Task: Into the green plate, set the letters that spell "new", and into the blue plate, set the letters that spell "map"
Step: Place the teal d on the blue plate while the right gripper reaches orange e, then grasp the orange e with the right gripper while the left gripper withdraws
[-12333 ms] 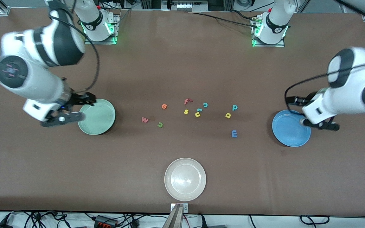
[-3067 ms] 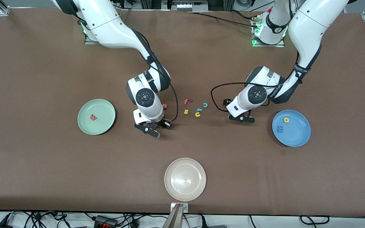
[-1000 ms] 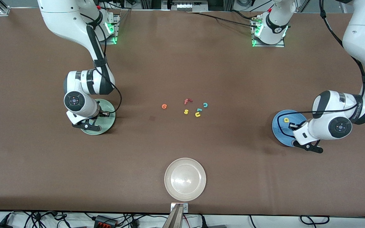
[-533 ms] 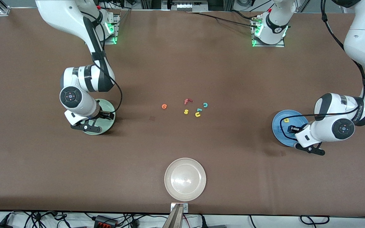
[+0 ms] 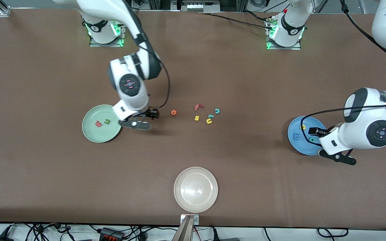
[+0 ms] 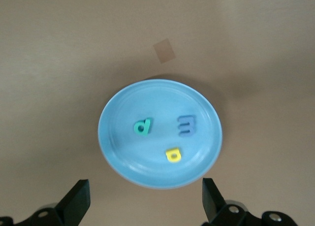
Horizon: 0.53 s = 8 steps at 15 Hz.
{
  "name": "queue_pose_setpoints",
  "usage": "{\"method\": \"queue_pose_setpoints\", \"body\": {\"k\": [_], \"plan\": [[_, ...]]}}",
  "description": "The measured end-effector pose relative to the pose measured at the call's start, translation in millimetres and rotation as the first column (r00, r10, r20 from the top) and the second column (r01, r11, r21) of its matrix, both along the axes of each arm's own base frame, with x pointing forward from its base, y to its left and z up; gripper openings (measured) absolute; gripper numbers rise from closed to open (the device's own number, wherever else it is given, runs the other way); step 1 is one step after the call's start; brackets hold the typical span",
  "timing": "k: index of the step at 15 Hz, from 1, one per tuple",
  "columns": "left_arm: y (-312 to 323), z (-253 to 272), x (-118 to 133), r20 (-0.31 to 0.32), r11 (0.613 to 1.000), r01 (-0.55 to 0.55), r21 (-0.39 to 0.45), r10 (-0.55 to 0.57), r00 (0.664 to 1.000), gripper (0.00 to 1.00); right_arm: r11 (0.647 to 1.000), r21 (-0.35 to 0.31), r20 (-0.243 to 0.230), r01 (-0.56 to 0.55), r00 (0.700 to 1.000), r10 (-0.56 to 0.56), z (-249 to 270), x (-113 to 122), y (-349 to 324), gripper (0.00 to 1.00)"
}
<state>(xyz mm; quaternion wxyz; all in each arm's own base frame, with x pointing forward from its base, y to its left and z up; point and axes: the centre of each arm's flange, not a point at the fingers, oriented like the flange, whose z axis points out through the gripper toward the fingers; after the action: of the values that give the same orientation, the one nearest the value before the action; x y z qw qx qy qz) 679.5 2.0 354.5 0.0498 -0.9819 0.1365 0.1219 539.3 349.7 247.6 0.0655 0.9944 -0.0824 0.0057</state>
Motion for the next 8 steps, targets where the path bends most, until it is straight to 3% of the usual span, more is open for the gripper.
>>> {"method": "queue_pose_setpoints", "body": {"k": [4, 8], "plan": [[3.0, 41.2, 5.0, 0.016, 1.000, -0.019, 0.004, 0.019, 1.000, 1.00, 0.983, 0.125, -0.010, 0.133, 0.991, -0.133, -26.6, -12.6, 41.1, 1.00], [2.2, 89.3, 0.4, 0.052, 0.999, -0.047, -0.018, 0.048, 0.998, 1.00, 0.958, 0.157, -0.016, 0.242, 0.970, -0.242, -34.3, -15.4, 67.5, 0.99]]}}
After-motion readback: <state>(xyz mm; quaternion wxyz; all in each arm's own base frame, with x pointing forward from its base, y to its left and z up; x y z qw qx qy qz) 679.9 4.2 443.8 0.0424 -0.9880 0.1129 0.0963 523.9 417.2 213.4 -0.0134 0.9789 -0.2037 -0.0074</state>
